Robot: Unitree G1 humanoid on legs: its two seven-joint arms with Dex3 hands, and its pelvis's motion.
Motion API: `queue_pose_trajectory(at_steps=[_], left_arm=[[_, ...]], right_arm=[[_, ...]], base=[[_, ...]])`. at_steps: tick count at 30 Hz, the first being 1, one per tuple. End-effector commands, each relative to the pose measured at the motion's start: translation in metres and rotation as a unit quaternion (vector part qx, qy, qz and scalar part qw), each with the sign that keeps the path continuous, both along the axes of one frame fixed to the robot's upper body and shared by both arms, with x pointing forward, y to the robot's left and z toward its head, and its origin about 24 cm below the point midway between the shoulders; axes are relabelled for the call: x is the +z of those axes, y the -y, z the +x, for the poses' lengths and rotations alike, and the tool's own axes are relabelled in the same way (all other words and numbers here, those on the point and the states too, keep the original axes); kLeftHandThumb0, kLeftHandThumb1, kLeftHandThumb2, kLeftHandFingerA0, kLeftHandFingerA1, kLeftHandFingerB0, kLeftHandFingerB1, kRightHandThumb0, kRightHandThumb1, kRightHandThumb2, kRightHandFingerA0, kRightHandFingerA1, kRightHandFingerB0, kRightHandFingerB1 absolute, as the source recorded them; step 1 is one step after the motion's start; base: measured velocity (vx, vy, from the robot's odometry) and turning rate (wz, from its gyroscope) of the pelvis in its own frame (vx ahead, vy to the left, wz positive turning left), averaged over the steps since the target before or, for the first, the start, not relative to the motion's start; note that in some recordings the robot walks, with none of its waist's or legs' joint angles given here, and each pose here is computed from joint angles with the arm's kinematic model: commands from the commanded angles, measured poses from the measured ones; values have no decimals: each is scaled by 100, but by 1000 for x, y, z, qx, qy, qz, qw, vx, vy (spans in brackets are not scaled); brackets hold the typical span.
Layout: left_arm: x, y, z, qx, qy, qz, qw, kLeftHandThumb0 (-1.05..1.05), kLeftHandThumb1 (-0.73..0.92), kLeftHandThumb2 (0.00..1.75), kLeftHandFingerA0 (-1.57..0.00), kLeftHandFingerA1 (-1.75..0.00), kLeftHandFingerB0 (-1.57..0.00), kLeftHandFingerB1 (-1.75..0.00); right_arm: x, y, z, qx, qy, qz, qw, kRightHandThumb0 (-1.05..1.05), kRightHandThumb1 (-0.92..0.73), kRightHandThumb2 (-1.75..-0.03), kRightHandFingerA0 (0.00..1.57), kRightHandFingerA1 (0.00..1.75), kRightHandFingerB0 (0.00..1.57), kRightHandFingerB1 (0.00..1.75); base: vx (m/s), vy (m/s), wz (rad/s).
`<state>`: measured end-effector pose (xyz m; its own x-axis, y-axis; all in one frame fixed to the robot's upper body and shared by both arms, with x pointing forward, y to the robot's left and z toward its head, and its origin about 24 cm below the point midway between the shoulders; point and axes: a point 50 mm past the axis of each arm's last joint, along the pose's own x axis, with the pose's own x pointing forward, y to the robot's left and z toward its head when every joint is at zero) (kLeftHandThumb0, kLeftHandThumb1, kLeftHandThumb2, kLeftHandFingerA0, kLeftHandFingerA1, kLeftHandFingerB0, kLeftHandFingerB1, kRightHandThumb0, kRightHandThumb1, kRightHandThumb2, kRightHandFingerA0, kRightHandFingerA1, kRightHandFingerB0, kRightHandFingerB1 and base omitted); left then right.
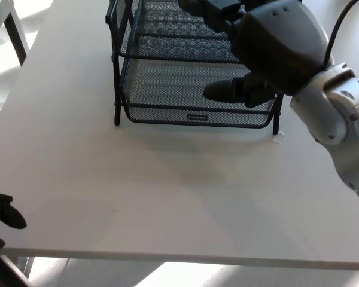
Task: The robot uses its right hand to grab the drawer kept on the middle of the desk and pull it out towards the robot
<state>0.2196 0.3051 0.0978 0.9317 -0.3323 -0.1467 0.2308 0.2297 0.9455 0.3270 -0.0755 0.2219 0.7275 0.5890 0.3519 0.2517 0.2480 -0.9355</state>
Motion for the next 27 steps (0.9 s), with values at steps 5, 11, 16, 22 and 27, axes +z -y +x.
queue_pose_trajectory(at_steps=[5,11,16,22,27], left_arm=[[0,-2,-1,0,-9,17,1000,-29,57,57,-78,-84,-82,-59],[-3,0,-4,-3,-12,14,1000,-29,56,57,-79,-88,-83,-59],[-5,1,-7,-6,-18,14,1000,-28,57,57,-78,-84,-82,-59],[-7,4,-10,-14,-20,11,1000,-29,57,57,-78,-85,-81,-60],[-9,2,-11,-7,-30,14,999,-29,58,57,-77,-81,-82,-56]], right_arm=[[-24,0,18,-39,-7,-25,999,-76,-46,-85,14,57,10,47],[-46,4,41,-97,-17,-39,994,-72,-57,-58,13,51,15,37],[-55,5,51,-127,14,-22,992,-67,-55,-57,11,54,16,39],[-57,11,59,-160,50,-8,986,-61,-54,-57,18,49,21,35],[-49,17,64,-179,76,-12,981,-60,-58,-58,22,52,23,36]], base=[[0,0,0],[0,0,0],[0,0,0],[0,0,0],[0,0,0]])
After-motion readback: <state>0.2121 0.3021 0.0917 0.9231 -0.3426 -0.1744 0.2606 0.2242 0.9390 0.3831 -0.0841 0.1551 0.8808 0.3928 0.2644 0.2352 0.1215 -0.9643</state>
